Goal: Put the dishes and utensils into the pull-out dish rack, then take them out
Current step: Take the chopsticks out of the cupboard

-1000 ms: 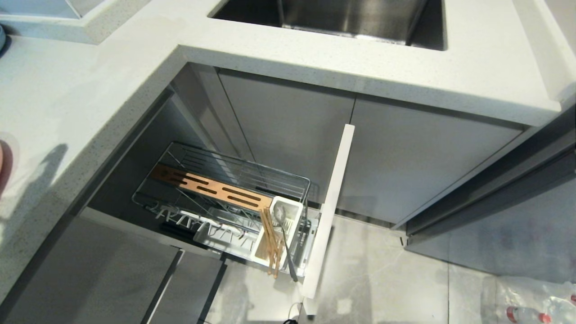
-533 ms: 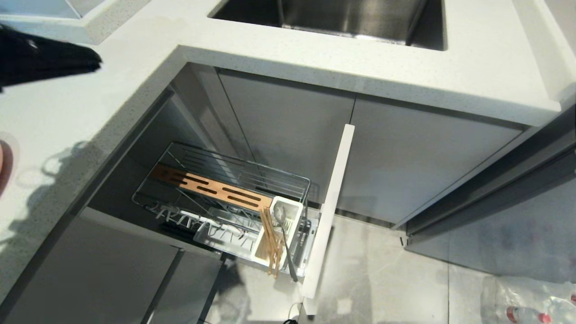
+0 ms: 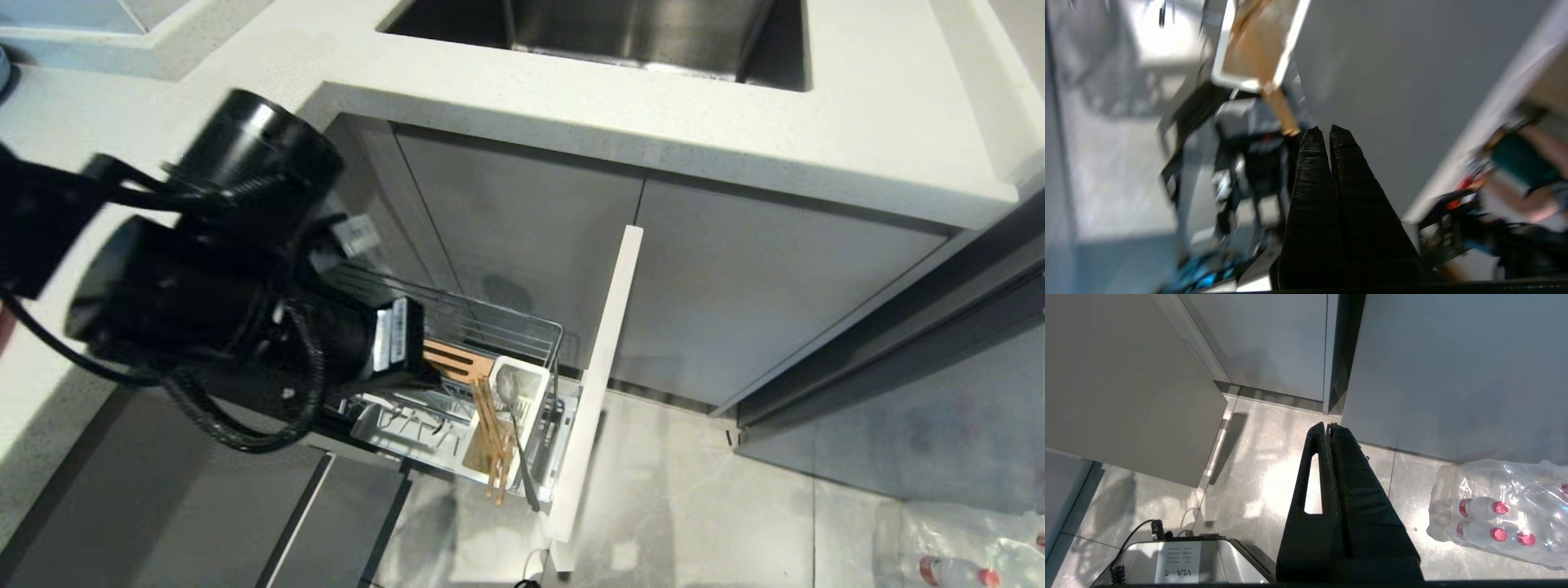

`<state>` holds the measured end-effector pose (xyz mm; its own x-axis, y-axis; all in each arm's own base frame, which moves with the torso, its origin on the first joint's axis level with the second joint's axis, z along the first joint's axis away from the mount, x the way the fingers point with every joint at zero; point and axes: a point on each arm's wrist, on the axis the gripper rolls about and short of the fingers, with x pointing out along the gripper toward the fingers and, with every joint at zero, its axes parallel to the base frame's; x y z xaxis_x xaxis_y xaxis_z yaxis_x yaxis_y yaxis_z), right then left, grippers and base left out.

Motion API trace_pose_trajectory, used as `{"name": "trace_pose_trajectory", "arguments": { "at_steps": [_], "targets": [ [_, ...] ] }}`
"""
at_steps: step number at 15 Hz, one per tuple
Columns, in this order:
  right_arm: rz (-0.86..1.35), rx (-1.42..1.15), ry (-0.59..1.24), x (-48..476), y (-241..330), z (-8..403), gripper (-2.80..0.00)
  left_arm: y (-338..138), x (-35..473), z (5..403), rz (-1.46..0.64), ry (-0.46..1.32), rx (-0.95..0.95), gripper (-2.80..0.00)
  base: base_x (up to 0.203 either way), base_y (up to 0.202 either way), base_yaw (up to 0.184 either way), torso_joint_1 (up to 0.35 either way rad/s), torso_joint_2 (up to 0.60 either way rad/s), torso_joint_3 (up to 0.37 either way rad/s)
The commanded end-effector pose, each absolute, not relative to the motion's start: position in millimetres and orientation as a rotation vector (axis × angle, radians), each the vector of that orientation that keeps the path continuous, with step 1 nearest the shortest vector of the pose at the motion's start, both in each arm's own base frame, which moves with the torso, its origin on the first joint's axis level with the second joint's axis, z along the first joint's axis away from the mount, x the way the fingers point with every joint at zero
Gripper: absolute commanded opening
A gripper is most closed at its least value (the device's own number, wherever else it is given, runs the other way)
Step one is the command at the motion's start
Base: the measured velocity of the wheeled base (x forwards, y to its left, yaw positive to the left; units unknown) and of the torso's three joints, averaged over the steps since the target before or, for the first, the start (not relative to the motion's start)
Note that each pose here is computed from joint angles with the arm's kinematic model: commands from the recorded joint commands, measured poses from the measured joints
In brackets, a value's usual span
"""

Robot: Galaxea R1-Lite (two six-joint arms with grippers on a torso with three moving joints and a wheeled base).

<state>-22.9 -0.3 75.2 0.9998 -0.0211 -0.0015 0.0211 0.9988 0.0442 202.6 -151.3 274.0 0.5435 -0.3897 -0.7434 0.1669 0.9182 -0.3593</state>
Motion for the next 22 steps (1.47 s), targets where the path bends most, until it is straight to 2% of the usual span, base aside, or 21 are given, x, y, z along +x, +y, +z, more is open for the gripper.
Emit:
{"name": "trace_pose_trajectory", "arguments": {
  "at_steps": [1,4,5,10,16,22],
  "targets": [
    [-0.021,0.044,0.003,-22.7,-0.3,74.9,-2.8,-172.6,230.1,235.6,-0.27,1.096,-0.19,-2.8,0.0,0.0,0.0,0.0,0.0,0.0],
    [-0.022,0.044,0.003,-22.7,-0.3,74.9,-2.8,-184.0,247.4,208.5,-0.236,1.257,-0.15,-2.8,0.0,0.0,0.0,0.0,0.0,0.0],
    [-0.022,0.044,0.004,-22.7,-0.3,74.8,-2.8,-185.4,251.2,203.5,-0.243,1.287,-0.158,0.0,0.0,0.0,0.0,0.0,0.0,0.0],
    [-0.022,0.044,0.004,-22.7,-0.3,74.7,-2.8,-194.0,275.9,175.6,-0.291,1.43,-0.243,0.0,0.0,0.0,0.0,0.0,0.0,0.0],
    [-0.022,0.044,0.003,-22.7,-0.3,74.9,-2.8,-194.8,307.4,144.3,-0.19,1.493,-0.304,0.0,0.0,0.0,0.0,0.0,0.0,0.0],
    [-0.021,0.044,0.003,-22.7,-0.3,74.9,-2.8,-199.2,315.0,128.2,-0.163,1.545,-0.313,0.0,0.0,0.0,0.0,0.0,0.0,0.0]
  ]
}}
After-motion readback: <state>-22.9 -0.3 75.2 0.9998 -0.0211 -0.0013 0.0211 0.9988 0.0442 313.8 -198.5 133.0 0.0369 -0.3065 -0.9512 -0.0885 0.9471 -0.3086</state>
